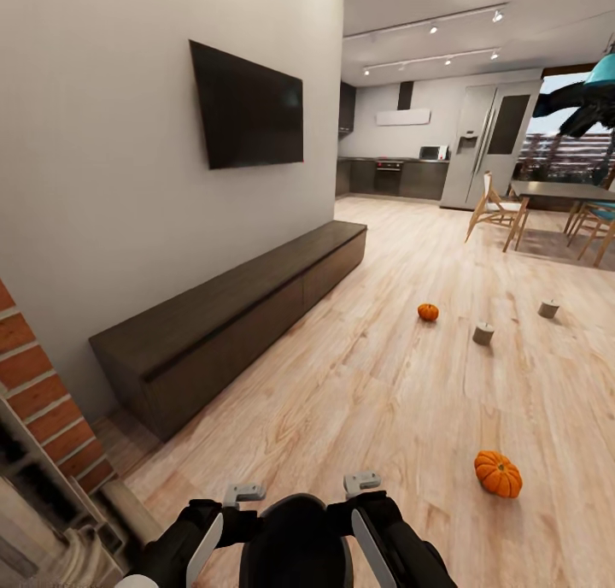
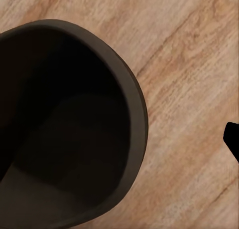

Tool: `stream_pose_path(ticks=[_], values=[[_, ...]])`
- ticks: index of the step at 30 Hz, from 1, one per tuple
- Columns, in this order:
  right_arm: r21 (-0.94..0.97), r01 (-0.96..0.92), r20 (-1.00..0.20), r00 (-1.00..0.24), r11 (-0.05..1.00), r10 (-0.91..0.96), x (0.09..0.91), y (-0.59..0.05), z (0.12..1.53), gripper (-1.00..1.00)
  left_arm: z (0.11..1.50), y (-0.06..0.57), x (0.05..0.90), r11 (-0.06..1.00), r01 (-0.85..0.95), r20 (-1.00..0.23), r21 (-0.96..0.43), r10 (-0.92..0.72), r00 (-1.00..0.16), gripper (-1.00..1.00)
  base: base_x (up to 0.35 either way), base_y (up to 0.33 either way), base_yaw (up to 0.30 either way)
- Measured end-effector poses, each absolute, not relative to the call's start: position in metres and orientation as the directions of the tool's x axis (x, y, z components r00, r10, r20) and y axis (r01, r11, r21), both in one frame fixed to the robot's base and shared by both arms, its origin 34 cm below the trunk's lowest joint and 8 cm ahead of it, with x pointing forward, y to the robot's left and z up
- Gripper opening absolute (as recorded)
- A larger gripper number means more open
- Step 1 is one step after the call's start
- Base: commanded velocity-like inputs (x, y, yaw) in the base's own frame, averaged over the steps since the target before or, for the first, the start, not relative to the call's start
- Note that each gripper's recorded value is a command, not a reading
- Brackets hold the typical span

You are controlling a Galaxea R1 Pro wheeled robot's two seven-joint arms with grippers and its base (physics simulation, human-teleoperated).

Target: Place each of the two pumpkins and all three candles from the living room inside a cabinet in the living room (use any cabinet), then make sure every cabinet is closed, and position the cauldron so it is next to a table in the living room.

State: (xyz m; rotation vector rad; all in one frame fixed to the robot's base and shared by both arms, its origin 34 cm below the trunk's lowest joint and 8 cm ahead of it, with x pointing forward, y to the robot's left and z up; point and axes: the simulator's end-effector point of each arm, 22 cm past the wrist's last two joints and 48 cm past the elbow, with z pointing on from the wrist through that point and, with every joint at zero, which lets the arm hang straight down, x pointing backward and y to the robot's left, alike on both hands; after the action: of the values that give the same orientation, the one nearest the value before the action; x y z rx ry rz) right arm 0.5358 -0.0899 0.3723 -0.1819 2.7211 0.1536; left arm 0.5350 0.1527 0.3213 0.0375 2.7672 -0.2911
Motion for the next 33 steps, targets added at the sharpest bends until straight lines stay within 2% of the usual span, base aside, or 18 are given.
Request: stream_pose_path(ticks=[24,33], values=[[0.081,-0.151,-0.405,-0.908,0.985,-0.106,0.522,-0.090,0.318,1.00,0.268,0.153,0.521,0.978,0.065,-0.354,-0.196,-0.009,-0.935,1.00,0.000,0.000,0.000],[0.086,-0.148,-0.372,-0.922,0.985,-0.106,0.514,-0.090,0.301,1.00,0.251,0.154,0.515,0.979,0.060,-0.333,-0.196,-0.008,-0.943,1.00,0.000,0.000,0.000]])
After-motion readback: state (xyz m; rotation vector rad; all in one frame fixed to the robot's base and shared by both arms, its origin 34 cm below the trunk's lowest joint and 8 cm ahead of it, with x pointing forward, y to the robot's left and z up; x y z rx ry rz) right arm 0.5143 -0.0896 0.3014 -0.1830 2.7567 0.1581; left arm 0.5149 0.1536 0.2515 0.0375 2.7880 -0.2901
